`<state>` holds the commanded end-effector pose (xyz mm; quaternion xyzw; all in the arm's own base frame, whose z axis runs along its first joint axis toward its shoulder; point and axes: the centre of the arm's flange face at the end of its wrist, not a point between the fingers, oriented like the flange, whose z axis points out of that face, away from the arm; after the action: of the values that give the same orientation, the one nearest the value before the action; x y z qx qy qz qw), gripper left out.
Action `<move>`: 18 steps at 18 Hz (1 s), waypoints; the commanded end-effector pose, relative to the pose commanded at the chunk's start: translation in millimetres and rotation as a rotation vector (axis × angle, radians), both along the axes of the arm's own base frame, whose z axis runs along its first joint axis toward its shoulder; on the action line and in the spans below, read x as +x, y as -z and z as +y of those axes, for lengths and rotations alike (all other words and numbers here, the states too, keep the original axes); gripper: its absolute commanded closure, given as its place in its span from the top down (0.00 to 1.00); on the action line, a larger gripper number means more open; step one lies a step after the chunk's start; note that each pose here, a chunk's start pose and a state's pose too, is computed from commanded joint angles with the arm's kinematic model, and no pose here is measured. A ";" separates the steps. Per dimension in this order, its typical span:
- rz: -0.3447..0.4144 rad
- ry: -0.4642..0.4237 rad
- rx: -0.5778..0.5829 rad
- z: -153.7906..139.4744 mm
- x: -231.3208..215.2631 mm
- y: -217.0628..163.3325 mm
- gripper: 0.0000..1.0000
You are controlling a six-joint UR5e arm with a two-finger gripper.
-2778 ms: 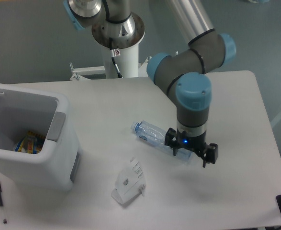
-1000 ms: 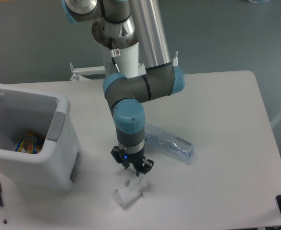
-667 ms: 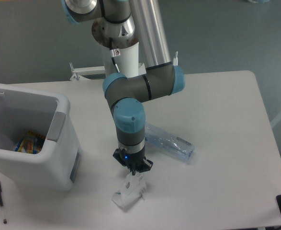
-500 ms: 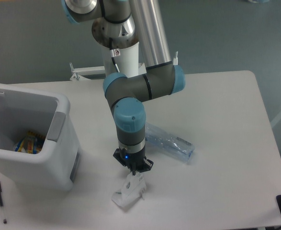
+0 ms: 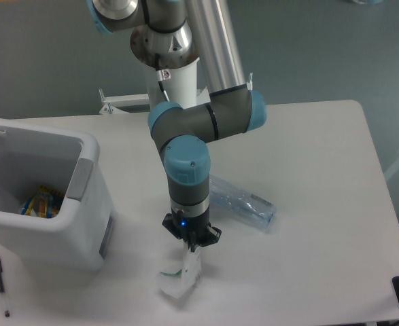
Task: Place the trash in the trash can
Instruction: 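Lower the gripper and grasp the white paper packet, then lift the paper packet and carry it over the white bin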
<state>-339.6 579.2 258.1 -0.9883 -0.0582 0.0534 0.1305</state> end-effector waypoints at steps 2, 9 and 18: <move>0.015 -0.006 0.019 1.4 -3.9 -13.1 0.00; -0.014 -0.116 0.146 -8.2 -18.7 -64.9 0.00; -0.102 -0.091 0.372 -18.8 9.5 -152.9 0.00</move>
<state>-330.0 560.5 411.0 -0.9449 -0.1181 -0.0024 0.3054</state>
